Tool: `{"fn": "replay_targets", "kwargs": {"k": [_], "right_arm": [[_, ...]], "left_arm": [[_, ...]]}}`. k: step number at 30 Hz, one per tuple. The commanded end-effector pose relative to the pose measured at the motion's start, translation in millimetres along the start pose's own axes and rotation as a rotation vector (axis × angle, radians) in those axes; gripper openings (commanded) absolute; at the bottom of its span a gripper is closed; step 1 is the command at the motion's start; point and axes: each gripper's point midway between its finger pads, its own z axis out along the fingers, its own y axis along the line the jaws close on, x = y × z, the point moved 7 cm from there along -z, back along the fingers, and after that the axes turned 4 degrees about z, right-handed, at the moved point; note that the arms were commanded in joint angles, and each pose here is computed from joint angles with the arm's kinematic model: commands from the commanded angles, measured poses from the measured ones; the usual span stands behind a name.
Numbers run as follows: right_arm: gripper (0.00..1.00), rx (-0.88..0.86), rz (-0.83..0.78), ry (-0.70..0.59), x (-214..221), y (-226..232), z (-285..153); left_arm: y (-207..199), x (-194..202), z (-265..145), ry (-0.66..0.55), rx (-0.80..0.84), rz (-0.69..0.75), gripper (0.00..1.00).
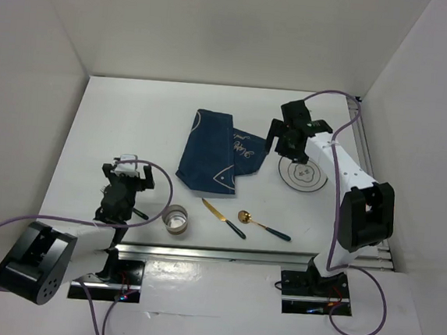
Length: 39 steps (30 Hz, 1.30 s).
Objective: Set the dinner table for one person
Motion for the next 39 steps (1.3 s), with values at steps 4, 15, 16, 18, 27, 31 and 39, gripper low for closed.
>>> {"fn": "replay_targets", "kwargs": {"k": [4, 15, 16, 18, 27, 31, 39], "right_arm": [[1.00, -0.053, 0.011, -0.070, -4, 2, -17], [1.00, 0.026, -0.009, -0.081, 5, -8, -18], [1.00, 0.035, -0.009, -0.087, 5, -9, -17], [1.00, 0.051, -0.002, -0.085, 7, -12, -18], [1.00, 0.067, -0.012, -0.090, 12, -18, -19], [1.00, 0.074, -0.007, -0.117, 9, -20, -24], [1.00, 0.158, 0.053, -0.157, 10, -32, -30]], "left_arm": [[-16, -43, 19, 0.124, 0.024, 0.038, 0.99], [-45, -117, 57, 0.658, -0.206, 0.105, 0.99], [-46, -127, 61, 0.655, -0.210, 0.093, 0.99], [-64, -122, 66, 0.729, 0.025, 0.184, 0.99], [-124, -141, 44, 0.650, 0.236, 0.222, 0.99], [-152, -142, 28, 0.560, 0.294, 0.322, 0.99], [-197, -113, 22, 0.618, 0.394, 0.297, 0.99]]}}
